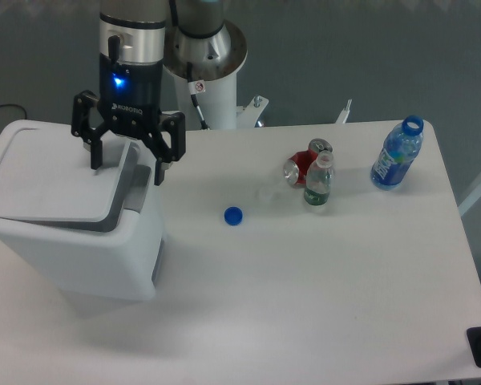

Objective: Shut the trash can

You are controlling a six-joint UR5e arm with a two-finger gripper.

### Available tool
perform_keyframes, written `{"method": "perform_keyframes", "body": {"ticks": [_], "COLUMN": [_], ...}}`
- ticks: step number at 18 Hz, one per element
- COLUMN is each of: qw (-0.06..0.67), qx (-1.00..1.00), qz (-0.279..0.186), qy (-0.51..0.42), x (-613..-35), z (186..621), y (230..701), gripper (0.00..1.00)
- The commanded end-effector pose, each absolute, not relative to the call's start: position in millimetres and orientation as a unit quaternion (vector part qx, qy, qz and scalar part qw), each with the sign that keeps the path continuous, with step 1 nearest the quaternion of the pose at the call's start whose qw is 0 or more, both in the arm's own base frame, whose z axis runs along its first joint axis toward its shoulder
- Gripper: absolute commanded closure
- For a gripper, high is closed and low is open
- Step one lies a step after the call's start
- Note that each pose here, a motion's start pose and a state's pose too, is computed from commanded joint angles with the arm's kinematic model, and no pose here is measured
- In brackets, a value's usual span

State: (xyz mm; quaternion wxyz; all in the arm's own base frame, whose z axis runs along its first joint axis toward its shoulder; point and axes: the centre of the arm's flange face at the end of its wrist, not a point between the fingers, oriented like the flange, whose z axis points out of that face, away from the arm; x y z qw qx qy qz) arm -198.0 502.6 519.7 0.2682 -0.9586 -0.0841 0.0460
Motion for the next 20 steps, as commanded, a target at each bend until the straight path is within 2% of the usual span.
{"method": "perform_keyframes", "body": {"ticks": [20], "qw": [0.252], "qx": [-0.963], "qz": [0.049], "qy": [-0.087], "x": [-206], "z": [504], "y": [512], "gripper": [0.0]}}
